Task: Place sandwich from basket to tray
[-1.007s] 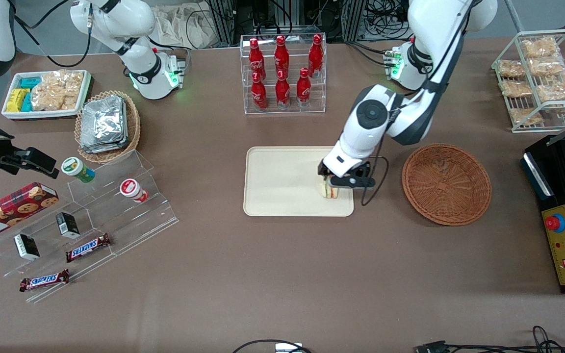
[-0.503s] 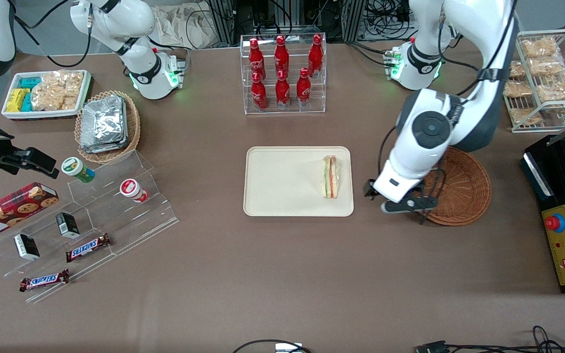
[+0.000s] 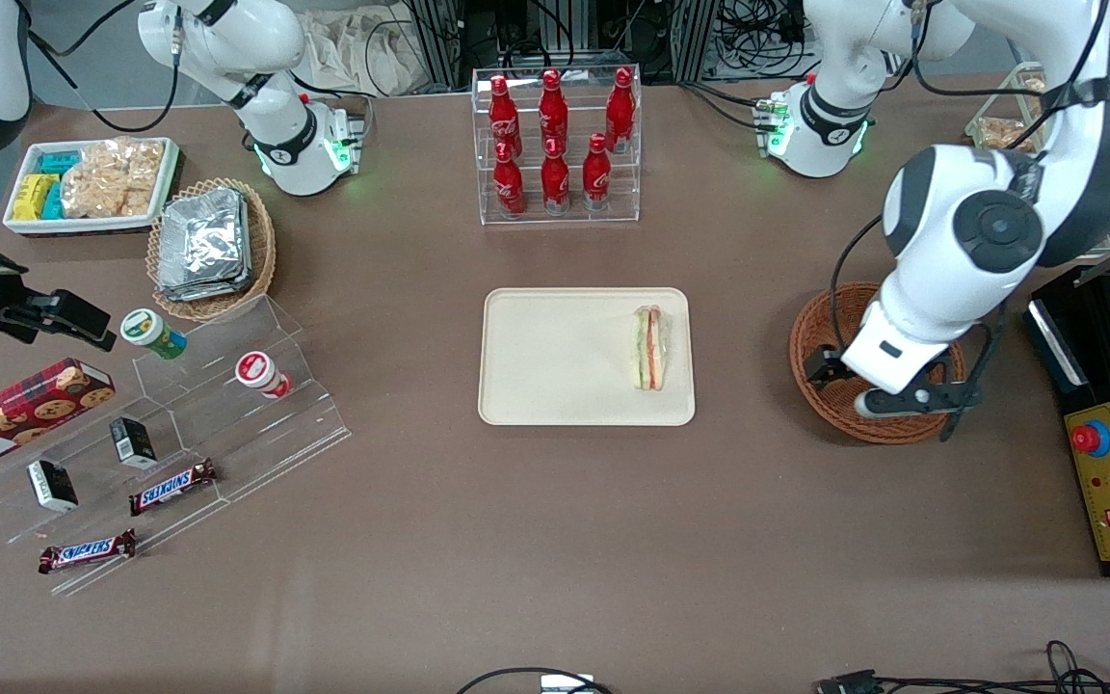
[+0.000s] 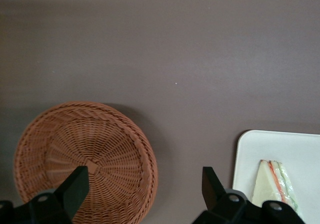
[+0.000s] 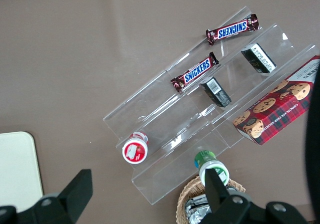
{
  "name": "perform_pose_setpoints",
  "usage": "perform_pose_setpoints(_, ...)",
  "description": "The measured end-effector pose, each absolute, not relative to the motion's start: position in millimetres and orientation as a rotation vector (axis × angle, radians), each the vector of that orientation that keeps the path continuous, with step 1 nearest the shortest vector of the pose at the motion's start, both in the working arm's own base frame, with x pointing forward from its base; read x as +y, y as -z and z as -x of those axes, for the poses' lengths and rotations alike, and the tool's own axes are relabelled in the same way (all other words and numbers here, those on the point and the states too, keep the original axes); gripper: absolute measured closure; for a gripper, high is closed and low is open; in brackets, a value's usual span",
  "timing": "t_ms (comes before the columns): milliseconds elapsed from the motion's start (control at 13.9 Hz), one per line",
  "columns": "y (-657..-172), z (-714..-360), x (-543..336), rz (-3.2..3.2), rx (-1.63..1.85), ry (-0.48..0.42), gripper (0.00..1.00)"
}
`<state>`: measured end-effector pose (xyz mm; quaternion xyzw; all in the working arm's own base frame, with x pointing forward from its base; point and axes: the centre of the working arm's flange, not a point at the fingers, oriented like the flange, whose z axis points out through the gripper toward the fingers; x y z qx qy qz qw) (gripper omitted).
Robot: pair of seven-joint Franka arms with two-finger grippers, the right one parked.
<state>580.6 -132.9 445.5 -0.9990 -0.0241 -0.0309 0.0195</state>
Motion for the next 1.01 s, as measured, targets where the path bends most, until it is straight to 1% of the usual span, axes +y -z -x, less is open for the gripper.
perform_pose_setpoints(72,-454.9,-579.4,-124.4,3.104,-0.075,0.104,0.00)
perform_pose_setpoints(431,-513.4,-574.9,-58.5,3.108,0.027,0.043,0.00)
perform_pose_setpoints(575,-533.6,-577.0,-34.7,3.110,0.048,0.047,0.00)
perform_pose_setpoints(719,-544.3,-578.8,-30.7,3.112,0.072,0.065,0.00)
perform_pose_setpoints(791,-549.3,-578.2,-35.3,3.114,0.087,0.058,0.00)
perform_pose_setpoints(1007,-573.3,-571.7,-47.9,3.118,0.144,-0.004,0.00)
